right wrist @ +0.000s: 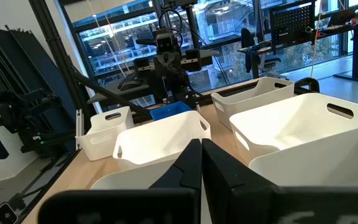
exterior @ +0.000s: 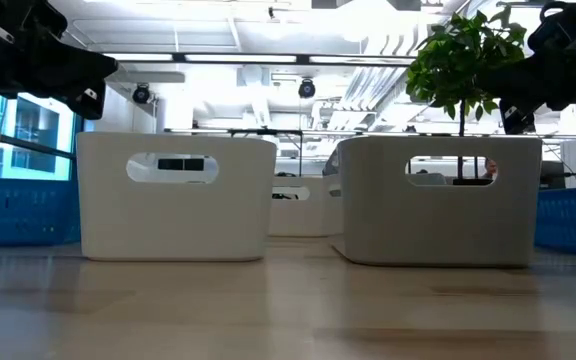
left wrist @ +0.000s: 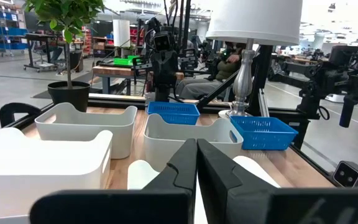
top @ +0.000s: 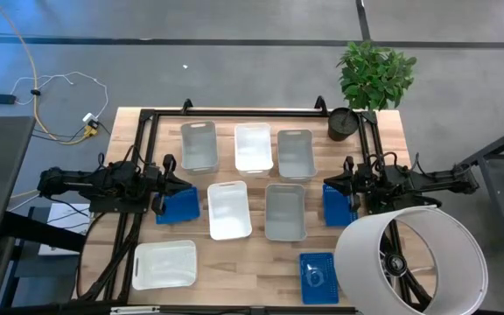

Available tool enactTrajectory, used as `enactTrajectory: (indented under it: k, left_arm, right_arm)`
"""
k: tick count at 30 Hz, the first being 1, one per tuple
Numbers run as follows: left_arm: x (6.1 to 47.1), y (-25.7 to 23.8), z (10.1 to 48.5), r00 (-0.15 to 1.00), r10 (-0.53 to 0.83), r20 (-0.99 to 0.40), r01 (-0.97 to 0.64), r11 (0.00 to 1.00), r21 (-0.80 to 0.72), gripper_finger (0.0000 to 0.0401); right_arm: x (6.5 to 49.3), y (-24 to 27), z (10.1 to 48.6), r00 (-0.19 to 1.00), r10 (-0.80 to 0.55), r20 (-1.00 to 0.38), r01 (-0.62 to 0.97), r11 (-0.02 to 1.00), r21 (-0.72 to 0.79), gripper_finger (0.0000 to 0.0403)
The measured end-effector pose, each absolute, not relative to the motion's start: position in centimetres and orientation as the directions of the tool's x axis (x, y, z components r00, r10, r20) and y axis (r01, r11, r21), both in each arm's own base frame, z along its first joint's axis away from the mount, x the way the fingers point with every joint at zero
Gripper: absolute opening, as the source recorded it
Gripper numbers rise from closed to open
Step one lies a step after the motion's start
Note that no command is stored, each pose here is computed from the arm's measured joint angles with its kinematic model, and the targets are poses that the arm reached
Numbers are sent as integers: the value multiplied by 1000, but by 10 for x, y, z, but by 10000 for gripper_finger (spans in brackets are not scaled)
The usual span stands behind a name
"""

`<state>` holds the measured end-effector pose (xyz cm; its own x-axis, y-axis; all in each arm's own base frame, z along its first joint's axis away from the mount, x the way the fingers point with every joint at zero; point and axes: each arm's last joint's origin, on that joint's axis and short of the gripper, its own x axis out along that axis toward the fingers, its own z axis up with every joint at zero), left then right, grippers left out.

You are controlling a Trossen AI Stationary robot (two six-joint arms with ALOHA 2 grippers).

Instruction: Stack baskets by color

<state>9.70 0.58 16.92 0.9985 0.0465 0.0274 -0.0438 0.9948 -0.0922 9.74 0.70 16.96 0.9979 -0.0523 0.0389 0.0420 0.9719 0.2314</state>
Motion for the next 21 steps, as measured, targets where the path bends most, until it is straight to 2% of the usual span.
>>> enactTrajectory:
  k: [21]
  left_arm:
    - [97,6,169,999,47,27,-44,995,-93,1]
  right_arm:
    - [97,6,170,996,-78,44,65,970,233,0]
